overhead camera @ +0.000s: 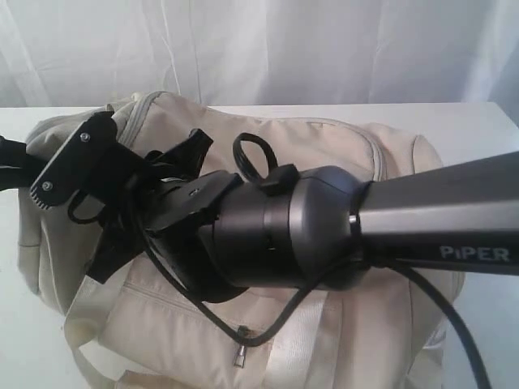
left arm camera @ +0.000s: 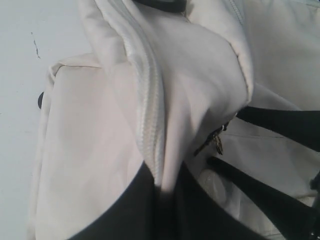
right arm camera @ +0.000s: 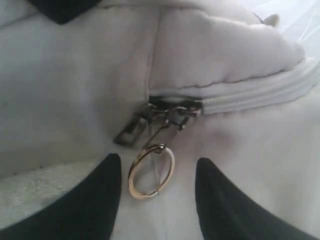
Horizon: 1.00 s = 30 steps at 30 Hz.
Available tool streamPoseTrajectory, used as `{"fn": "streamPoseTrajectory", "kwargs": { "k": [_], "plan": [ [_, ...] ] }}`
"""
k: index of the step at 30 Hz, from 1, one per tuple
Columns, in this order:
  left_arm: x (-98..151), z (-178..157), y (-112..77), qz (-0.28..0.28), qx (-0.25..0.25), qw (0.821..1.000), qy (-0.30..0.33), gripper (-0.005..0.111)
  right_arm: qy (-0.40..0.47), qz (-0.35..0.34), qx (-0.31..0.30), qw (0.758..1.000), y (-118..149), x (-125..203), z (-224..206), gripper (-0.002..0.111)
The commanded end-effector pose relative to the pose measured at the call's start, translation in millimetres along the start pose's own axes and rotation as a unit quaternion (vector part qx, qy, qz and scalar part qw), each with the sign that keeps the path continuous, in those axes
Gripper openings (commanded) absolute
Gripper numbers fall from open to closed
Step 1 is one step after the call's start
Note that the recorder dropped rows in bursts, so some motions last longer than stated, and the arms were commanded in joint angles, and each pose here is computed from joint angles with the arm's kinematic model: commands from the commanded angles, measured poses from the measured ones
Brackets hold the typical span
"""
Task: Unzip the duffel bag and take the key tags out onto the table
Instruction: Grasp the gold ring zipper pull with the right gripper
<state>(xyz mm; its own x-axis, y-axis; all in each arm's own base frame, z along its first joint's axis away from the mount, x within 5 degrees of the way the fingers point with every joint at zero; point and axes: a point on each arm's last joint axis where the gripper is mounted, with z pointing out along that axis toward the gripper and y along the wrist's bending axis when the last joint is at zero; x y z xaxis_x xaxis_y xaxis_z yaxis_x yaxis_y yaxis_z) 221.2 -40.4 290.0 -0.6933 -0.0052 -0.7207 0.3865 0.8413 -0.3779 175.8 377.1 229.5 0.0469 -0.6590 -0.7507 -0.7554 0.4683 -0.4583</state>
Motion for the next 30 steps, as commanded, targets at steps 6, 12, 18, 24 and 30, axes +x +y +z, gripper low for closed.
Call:
{"fn": "streamPoseTrajectory", "kwargs": {
  "k": [6, 12, 18, 24, 30],
  "plan": [
    [-5, -6, -6.3, -0.018, 0.018, 0.999, -0.026, 0.000, 0.027, -0.011, 0.017, 0.999, -2, 14, 15, 0.041],
    [-5, -6, -6.3, -0.018, 0.018, 0.999, -0.026, 0.000, 0.029, -0.012, 0.026, 0.999, -4, 14, 15, 0.022],
    [-5, -6, -6.3, -0.018, 0.018, 0.999, -0.026, 0.000, 0.026, -0.010, 0.027, 0.999, -5, 12, 13, 0.007],
    [-5, -6, -6.3, -0.018, 0.018, 0.999, -0.026, 0.000, 0.021, -0.004, 0.042, 0.999, -12, 7, 7, 0.000],
    [-5, -6, -6.2, -0.018, 0.017, 0.999, -0.026, 0.000, 0.014, 0.023, 0.063, 0.998, -25, -2, -8, 0.000]
  ]
}}
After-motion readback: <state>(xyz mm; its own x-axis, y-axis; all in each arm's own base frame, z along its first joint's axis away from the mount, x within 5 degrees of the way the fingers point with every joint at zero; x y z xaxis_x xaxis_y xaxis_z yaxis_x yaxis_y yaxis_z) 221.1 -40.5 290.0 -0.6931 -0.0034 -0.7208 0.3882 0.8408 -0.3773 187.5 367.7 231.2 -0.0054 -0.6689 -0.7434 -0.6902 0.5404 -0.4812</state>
